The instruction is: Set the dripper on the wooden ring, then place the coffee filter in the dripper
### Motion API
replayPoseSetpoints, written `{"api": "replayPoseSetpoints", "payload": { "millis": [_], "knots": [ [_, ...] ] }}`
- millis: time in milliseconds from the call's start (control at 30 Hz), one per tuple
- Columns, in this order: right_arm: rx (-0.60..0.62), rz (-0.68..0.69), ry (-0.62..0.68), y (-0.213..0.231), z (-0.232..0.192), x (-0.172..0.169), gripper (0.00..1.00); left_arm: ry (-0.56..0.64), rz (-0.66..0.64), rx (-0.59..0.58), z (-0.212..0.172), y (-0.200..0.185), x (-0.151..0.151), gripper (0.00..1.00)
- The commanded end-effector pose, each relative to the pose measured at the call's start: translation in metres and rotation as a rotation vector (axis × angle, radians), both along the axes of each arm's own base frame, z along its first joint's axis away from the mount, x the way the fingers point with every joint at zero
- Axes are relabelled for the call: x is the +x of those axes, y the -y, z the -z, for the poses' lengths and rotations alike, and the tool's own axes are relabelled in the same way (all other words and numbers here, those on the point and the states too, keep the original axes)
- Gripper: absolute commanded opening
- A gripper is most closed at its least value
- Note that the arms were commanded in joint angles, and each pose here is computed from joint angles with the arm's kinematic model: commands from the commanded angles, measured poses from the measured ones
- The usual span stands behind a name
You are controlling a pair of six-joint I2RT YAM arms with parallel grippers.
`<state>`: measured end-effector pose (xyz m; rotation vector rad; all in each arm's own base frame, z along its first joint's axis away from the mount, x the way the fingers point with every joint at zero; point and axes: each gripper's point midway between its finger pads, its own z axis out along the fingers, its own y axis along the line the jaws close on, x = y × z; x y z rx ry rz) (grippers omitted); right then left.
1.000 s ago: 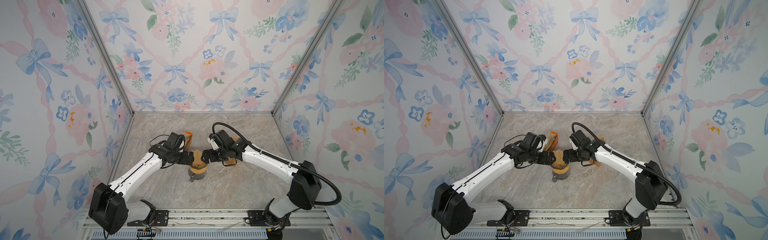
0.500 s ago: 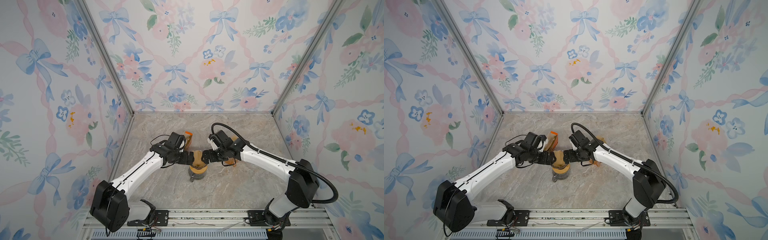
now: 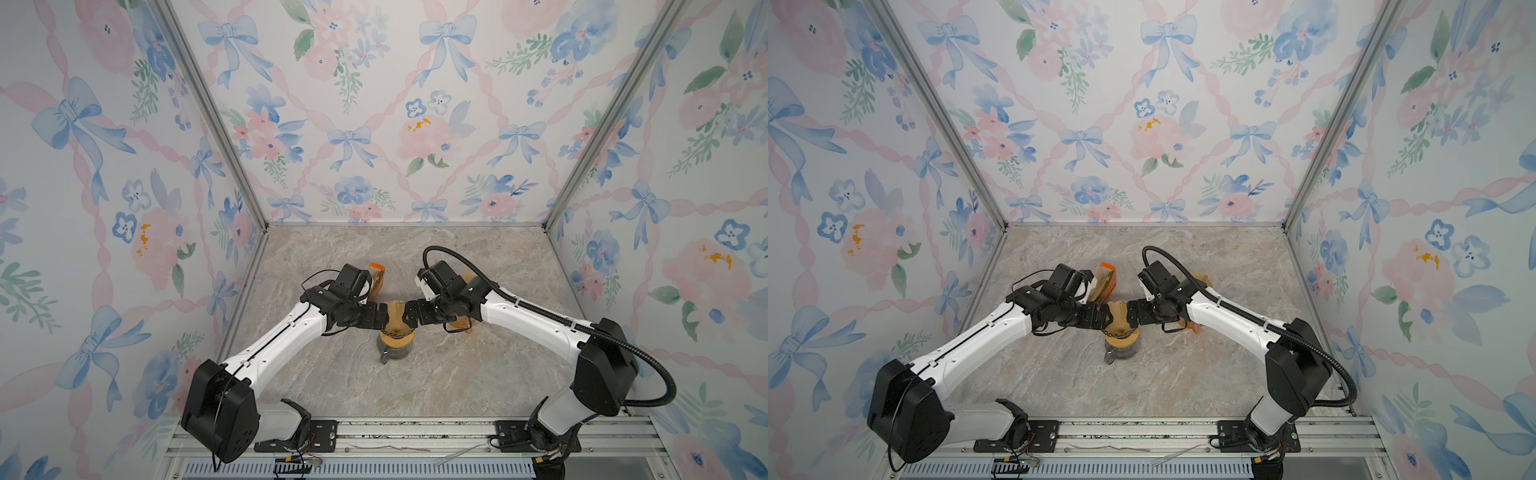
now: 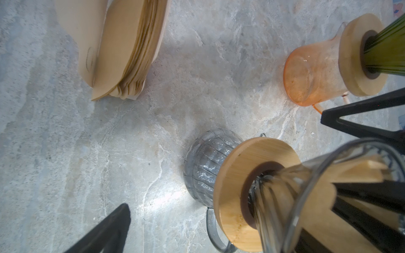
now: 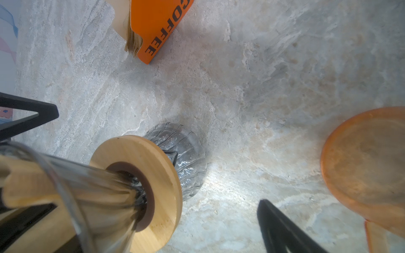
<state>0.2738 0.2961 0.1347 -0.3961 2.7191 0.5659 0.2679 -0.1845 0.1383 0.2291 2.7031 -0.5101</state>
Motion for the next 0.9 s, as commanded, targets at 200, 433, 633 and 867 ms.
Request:
{"api": "replayPoseSetpoints", "payload": {
  "millis": [200,433,633,867],
  "knots": [
    [-0.047,0.05,-0.008,0.019,0.01,-0.001,0.96,-0.032,-0.026,0.02,0.007,-0.008,0.001,0.98],
    [-0.001,0.065,0.043,0.023,-0.015,0.005,0.96,-0.035,-0.024,0.016,0.007,-0.007,0.001,0.98],
    [0.036,0.052,0.062,0.02,-0.028,0.005,0.96,-0.034,-0.023,0.002,0.004,-0.005,0.002,0.98],
    [0.149,-0.01,0.061,-0.001,-0.038,0.002,0.96,0.002,0.019,-0.071,-0.02,0.009,0.005,0.98]
  ]
}}
